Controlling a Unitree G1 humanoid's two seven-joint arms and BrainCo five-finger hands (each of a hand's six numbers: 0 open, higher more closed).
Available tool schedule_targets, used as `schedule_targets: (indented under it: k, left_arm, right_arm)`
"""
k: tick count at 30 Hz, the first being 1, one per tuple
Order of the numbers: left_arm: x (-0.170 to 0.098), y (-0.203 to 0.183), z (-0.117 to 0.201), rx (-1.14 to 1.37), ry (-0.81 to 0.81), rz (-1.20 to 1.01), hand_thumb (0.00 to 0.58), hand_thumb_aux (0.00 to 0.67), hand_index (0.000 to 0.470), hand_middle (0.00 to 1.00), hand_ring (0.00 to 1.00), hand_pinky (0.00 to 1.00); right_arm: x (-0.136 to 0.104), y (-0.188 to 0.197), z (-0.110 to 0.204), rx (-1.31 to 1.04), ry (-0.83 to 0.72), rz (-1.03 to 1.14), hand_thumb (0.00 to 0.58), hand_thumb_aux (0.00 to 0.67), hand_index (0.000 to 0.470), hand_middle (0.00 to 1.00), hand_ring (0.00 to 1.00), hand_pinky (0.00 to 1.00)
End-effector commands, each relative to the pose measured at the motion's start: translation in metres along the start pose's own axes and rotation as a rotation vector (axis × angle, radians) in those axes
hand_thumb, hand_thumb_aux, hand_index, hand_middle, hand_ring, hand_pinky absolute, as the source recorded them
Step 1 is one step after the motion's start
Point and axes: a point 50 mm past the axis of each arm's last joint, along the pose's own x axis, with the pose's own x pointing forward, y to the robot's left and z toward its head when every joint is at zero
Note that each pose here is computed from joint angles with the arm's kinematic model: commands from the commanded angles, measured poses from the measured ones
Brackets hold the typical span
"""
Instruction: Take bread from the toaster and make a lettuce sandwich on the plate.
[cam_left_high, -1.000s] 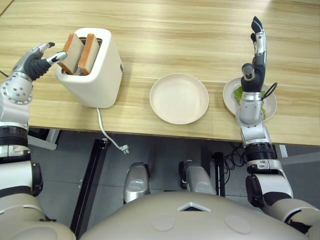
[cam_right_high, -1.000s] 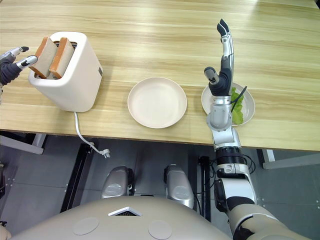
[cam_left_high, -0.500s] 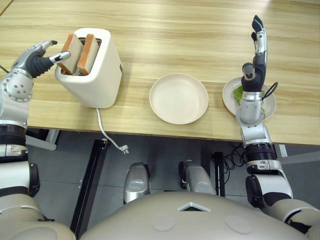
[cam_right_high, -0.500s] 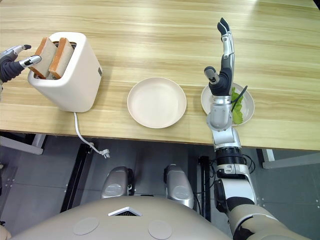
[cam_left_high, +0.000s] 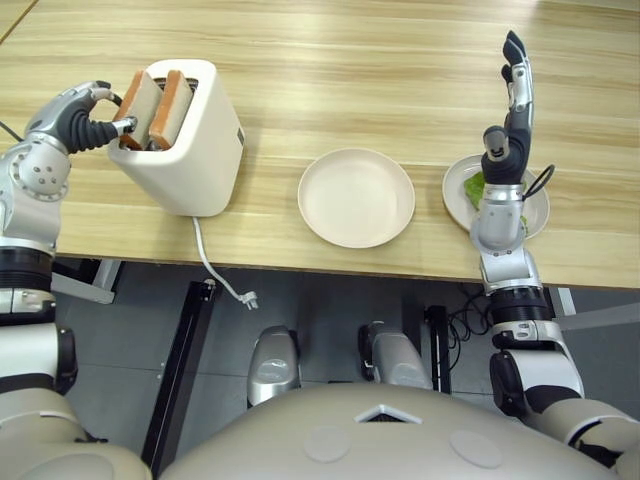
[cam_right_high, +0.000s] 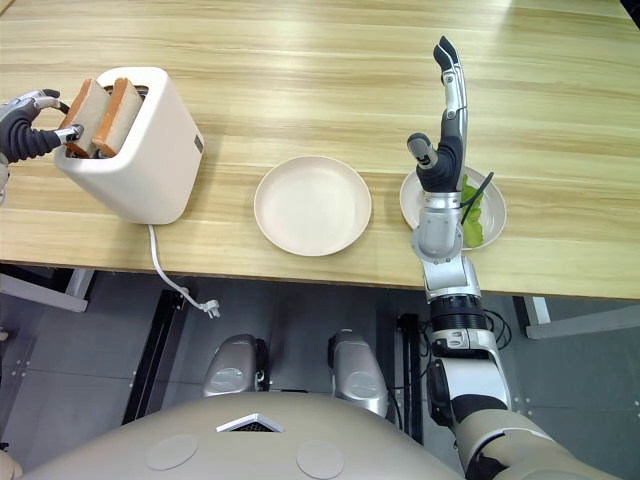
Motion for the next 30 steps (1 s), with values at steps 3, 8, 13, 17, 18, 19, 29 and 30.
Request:
schedule_targets:
  k: [3, 8, 13, 17, 18, 19, 29, 30]
  left_arm:
    - [-0.001, -0.003, 0.006, -0.072, -0.038, 0.026, 0.58, 0.67, 0.46, 1.0, 1.0, 1.0]
    - [0.002, 0.015, 0.018, -0.136, -0.095, 0.114, 0.58, 0.67, 0.46, 1.0, 1.0, 1.0]
    - [0.007, 0.042, 0.016, -0.181, -0.078, 0.24, 0.58, 0.67, 0.46, 1.0, 1.0, 1.0]
    - [0.006, 0.068, 0.018, -0.174, -0.097, 0.319, 0.58, 0.67, 0.46, 1.0, 1.0, 1.0]
    - [0.006, 0.078, 0.024, -0.202, -0.135, 0.339, 0.58, 0.67, 0.46, 1.0, 1.0, 1.0]
    - [0.006, 0.084, 0.028, -0.223, -0.162, 0.351, 0.58, 0.67, 0.46, 1.0, 1.0, 1.0]
    - [0.003, 0.076, 0.086, -0.598, -0.504, 0.247, 0.58, 0.67, 0.46, 1.0, 1.0, 1.0]
    - [0.001, 0.073, 0.091, -0.623, -0.533, 0.223, 0.58, 0.67, 0.46, 1.0, 1.0, 1.0]
  right_arm:
    - [0.0, 0.001, 0.001, -0.002, 0.002, 0.006, 0.0, 0.0, 0.0, 0.0, 0.0, 0.0]
    - [0.001, 0.002, 0.0, -0.002, 0.004, 0.008, 0.0, 0.0, 0.0, 0.0, 0.0, 0.0]
    - [0.002, 0.005, 0.0, 0.002, 0.006, 0.011, 0.0, 0.0, 0.0, 0.0, 0.0, 0.0]
    - [0.003, 0.008, 0.0, 0.007, 0.007, 0.014, 0.0, 0.0, 0.0, 0.0, 0.0, 0.0]
    - [0.003, 0.008, 0.0, 0.007, 0.006, 0.013, 0.0, 0.0, 0.0, 0.0, 0.0, 0.0]
    - [0.003, 0.008, 0.0, 0.007, 0.006, 0.012, 0.0, 0.0, 0.0, 0.0, 0.0, 0.0]
    - [0.016, -0.006, -0.01, 0.072, 0.064, -0.028, 0.0, 0.0, 0.0, 0.0, 0.0, 0.0]
    - [0.018, -0.01, -0.011, 0.076, 0.069, -0.025, 0.0, 0.0, 0.0, 0.0, 0.0, 0.0]
